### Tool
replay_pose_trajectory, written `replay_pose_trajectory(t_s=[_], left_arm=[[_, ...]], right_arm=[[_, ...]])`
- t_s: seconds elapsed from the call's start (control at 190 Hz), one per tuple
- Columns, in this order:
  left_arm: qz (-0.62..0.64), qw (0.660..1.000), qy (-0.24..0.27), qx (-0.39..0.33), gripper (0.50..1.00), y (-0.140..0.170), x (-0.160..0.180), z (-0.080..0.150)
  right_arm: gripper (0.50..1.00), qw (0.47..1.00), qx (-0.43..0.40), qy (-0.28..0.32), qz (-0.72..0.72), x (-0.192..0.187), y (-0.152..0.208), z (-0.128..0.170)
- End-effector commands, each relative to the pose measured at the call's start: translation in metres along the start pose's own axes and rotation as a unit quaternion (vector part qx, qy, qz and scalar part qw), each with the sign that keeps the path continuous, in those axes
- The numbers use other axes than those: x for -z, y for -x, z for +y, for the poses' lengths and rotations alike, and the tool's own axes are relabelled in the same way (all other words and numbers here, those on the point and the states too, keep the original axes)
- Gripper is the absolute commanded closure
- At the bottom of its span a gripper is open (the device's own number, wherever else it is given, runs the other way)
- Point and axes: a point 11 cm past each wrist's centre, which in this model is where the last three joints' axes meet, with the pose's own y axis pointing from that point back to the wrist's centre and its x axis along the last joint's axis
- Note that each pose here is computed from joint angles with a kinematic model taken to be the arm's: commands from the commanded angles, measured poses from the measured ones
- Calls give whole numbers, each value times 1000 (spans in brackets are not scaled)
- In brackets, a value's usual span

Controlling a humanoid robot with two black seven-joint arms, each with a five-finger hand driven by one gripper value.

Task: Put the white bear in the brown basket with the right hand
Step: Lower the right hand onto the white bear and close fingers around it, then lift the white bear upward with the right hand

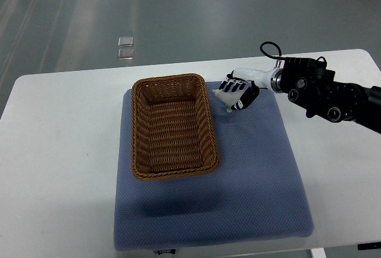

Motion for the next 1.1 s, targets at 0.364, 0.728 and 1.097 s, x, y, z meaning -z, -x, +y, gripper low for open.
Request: replay_pose_trajectory(t_s=[0.364, 0.728, 1.097], left_arm=[[1, 1000, 0, -1, 500, -1, 1, 0], [0, 1000, 0, -1, 500, 0, 0, 0], [-1, 1000, 1, 0, 500, 0, -1, 0]], right_arm=[[996, 1000, -1, -2, 13, -3, 1, -1], [996, 993, -44, -109, -4, 75, -124, 82], [993, 986, -49, -155, 34, 128, -152, 118]])
